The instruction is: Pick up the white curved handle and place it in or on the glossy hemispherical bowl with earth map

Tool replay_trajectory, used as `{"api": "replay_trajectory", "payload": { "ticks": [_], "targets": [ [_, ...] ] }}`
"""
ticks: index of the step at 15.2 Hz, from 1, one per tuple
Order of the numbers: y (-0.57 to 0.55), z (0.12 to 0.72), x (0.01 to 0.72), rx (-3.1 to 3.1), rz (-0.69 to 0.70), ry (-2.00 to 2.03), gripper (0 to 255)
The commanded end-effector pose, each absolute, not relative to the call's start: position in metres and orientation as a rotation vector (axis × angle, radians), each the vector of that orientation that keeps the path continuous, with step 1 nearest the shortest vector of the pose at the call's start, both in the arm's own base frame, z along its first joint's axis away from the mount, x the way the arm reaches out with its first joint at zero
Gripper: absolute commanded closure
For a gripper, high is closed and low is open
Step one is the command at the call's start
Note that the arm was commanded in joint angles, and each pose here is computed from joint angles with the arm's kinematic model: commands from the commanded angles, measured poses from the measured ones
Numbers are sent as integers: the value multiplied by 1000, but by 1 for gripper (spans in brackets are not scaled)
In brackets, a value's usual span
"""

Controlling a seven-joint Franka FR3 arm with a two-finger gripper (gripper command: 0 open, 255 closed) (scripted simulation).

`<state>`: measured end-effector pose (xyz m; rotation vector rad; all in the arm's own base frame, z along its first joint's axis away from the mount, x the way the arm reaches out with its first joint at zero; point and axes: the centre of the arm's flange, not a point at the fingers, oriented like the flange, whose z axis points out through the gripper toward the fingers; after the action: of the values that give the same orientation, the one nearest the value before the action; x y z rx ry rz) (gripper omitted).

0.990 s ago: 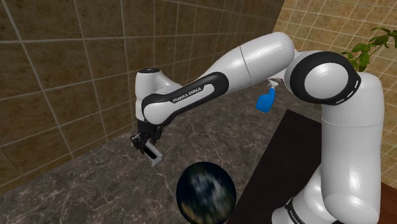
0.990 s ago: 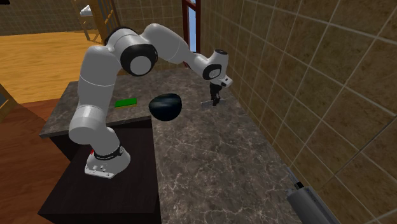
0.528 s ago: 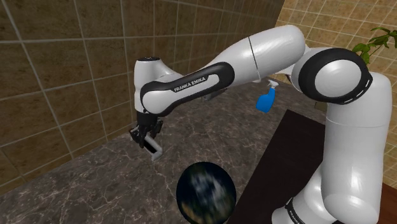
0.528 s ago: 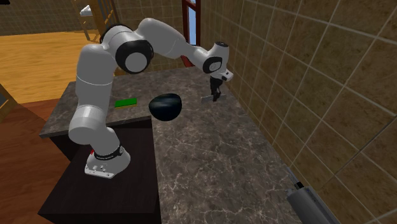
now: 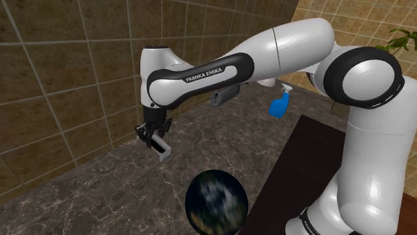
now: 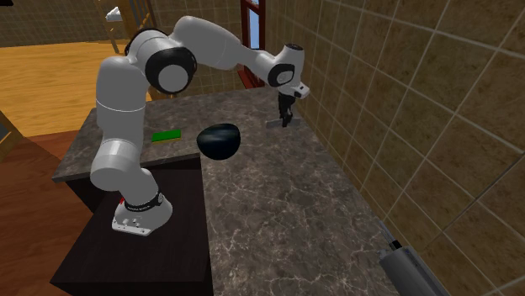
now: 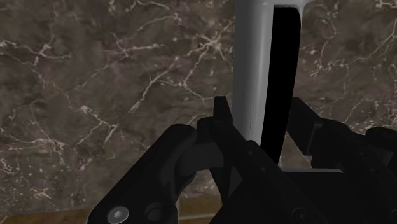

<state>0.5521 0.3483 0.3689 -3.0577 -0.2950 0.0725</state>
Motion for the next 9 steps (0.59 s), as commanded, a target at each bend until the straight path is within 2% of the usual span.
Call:
{"api": "replay_trajectory", "payload": {
  "ticks": [1, 9],
  "targets": [
    [349, 381, 552, -3058, 73, -295, 255],
    [349, 423, 552, -3058, 73, -295, 255]
  ]
}}
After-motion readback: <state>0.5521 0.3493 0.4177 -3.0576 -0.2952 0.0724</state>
